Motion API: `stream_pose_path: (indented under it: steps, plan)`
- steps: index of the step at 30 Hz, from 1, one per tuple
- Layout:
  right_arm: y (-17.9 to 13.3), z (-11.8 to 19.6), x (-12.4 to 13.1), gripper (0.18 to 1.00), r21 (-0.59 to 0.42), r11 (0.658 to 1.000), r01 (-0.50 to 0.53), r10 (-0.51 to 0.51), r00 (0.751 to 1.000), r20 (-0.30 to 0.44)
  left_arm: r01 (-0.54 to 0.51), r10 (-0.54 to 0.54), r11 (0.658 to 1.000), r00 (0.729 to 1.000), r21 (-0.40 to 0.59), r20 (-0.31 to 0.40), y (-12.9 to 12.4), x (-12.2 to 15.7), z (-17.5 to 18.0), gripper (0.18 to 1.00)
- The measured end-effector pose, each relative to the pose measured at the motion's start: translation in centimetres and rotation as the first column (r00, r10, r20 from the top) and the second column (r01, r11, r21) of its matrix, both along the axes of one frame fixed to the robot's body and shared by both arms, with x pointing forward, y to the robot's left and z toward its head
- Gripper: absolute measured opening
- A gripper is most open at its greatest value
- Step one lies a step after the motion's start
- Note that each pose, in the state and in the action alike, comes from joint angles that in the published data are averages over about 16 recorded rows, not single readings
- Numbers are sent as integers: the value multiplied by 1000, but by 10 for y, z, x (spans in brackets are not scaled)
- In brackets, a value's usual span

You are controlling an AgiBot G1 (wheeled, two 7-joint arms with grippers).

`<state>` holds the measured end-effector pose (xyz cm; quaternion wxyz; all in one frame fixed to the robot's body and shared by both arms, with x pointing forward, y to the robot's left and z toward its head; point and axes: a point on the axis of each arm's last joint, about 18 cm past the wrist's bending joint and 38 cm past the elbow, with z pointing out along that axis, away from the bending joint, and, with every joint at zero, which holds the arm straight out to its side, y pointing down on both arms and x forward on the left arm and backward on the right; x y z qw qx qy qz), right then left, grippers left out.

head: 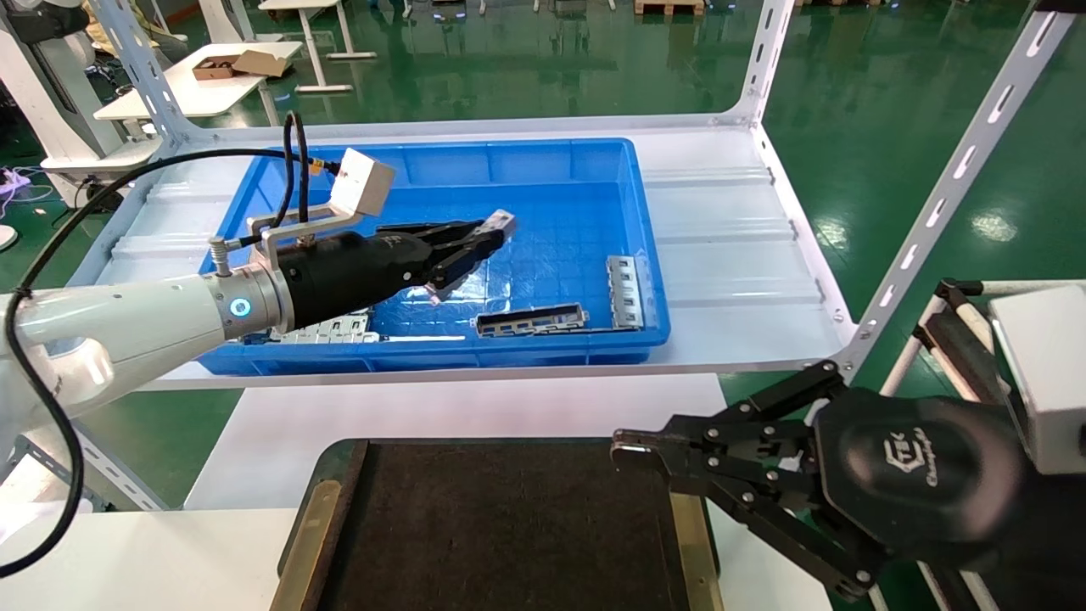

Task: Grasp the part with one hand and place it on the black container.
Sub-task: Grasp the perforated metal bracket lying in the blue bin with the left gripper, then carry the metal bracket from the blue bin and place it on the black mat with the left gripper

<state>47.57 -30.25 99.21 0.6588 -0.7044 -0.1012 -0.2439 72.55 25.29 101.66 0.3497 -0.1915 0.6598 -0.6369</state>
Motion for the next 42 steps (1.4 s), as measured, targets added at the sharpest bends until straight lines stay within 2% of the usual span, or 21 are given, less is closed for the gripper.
stream_pose_path:
  steps: [6,11,17,22,27,34,38,42]
  plan:
    - [0,0,0,191,0,1000,0,0,1000,0,131,-131,991,991,-24,-8,-10,-23,2,322]
    - [0,0,0,191,0,1000,0,0,1000,0,258,-259,966,965,-29,-31,-20,-48,-10,322]
    - [0,0,0,191,0,1000,0,0,1000,0,385,-385,923,918,-24,-94,-32,-81,-45,322]
    - [0,0,0,191,0,1000,0,0,1000,0,417,-416,908,893,-34,-175,-41,-99,-87,322]
    - [0,0,0,191,0,1000,0,0,1000,0,336,-340,940,904,-61,-260,-47,-98,-136,322]
    - [0,0,0,191,0,1000,0,0,1000,0,113,-138,989,928,-92,-347,-51,-81,-202,322]
    - [0,0,0,191,0,1000,0,0,1000,0,-15,-26,994,926,-107,-376,-55,-72,-232,322]
    - [0,0,0,191,0,1000,0,0,1000,0,-115,54,985,915,-128,-400,-62,-65,-255,321]
